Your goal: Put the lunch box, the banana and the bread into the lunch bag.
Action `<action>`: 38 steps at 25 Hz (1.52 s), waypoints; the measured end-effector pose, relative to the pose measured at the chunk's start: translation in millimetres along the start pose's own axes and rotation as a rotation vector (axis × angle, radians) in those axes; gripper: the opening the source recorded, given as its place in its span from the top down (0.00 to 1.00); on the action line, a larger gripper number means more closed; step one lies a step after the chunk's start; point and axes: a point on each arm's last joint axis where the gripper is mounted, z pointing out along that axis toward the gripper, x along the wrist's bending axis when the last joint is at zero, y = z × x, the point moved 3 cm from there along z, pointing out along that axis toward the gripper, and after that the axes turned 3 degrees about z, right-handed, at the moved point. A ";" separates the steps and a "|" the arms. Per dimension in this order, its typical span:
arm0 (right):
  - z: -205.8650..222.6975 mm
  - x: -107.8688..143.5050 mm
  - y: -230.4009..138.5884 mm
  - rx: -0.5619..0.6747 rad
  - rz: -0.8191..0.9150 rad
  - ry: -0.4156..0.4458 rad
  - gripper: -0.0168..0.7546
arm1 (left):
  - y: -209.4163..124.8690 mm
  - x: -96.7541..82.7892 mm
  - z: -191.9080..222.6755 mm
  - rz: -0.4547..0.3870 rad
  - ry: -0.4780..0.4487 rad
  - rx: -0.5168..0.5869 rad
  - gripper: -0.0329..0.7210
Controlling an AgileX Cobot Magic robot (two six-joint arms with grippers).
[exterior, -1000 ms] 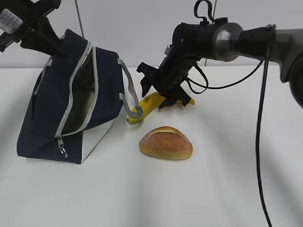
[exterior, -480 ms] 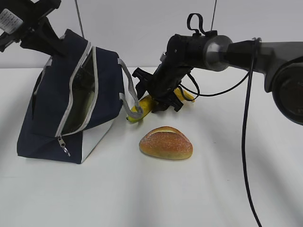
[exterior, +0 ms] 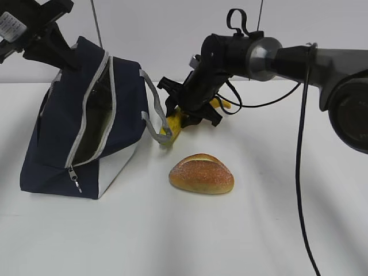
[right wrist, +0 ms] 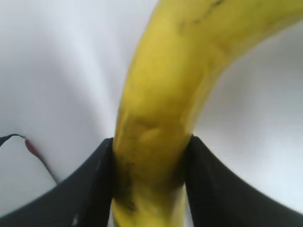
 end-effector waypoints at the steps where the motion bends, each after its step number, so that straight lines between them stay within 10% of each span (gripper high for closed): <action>1: -5.3 1.5 4.2 -0.009 -0.031 -0.012 0.56 | 0.0 0.1 0.0 0.000 0.001 0.000 0.96; 9: -69.6 9.7 49.0 -0.104 -0.308 -0.132 0.56 | 0.1 -0.5 0.0 -0.001 -0.004 -0.001 0.96; 25: -170.2 45.9 75.3 -0.310 -0.563 -0.096 0.56 | 0.7 -3.7 0.0 -0.011 -0.031 -0.006 0.96; 38: -183.8 93.8 26.3 -0.063 -0.574 0.356 0.56 | 0.9 -4.5 0.2 -0.014 -0.039 -0.007 0.96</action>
